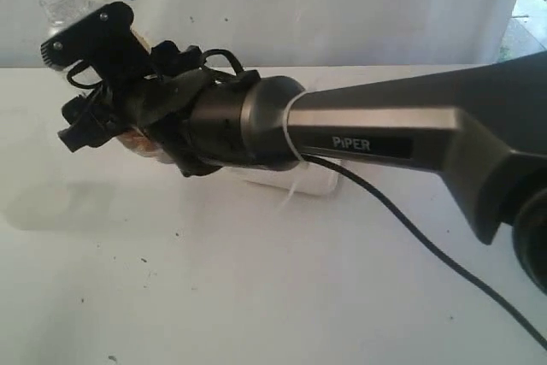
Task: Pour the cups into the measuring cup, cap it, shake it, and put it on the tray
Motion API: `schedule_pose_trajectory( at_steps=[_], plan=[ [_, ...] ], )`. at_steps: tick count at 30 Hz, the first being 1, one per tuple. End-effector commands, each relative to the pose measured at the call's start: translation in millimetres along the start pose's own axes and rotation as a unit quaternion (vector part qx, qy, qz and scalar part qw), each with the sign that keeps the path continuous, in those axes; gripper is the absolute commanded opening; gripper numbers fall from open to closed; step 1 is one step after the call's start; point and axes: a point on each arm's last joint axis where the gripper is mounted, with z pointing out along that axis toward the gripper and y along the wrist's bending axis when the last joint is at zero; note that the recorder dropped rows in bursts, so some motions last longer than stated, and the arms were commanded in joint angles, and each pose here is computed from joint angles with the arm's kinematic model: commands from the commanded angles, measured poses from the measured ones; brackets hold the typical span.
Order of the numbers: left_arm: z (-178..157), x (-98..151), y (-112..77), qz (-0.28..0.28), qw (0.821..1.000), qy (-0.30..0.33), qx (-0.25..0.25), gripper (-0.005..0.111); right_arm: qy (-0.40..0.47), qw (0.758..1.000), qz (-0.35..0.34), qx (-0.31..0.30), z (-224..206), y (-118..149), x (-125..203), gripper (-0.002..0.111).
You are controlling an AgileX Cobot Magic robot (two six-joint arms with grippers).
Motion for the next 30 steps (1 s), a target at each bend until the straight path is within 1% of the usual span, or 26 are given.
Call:
schedule_pose_trajectory(
  at_steps=[1, 4, 9, 12, 13, 21, 26, 30],
  plan=[
    [0, 1, 0.2, 0.002, 1.000, -0.003, 0.000, 0.000, 0.023, 0.997, -0.027, 0.076, -1, -20, -18, 0.000],
    [0, 1, 0.2, 0.002, 1.000, -0.003, 0.000, 0.000, 0.044, 0.995, -0.054, 0.074, 1, -19, -18, 0.000],
    [0, 1, 0.2, 0.002, 1.000, -0.003, 0.000, 0.000, 0.046, 0.992, -0.089, 0.082, 9, -18, -17, 0.000],
    [0, 1, 0.2, 0.002, 1.000, -0.003, 0.000, 0.000, 0.044, 0.990, -0.109, 0.081, 12, -13, -19, 0.000],
    [0, 1, 0.2, 0.002, 1.000, -0.003, 0.000, 0.000, 0.040, 0.990, -0.111, 0.077, 14, -8, -20, 0.000],
    [0, 1, 0.2, 0.002, 1.000, -0.003, 0.000, 0.000, 0.019, 0.991, -0.103, 0.077, 19, -7, -31, 0.000],
    [0, 1, 0.2, 0.002, 1.000, -0.003, 0.000, 0.000, -0.005, 0.994, -0.102, 0.036, 17, 8, -38, 0.000],
    [0, 1, 0.2, 0.002, 1.000, -0.003, 0.000, 0.000, -0.042, 0.996, -0.081, -0.021, 15, 21, -49, 0.000]
  ],
)
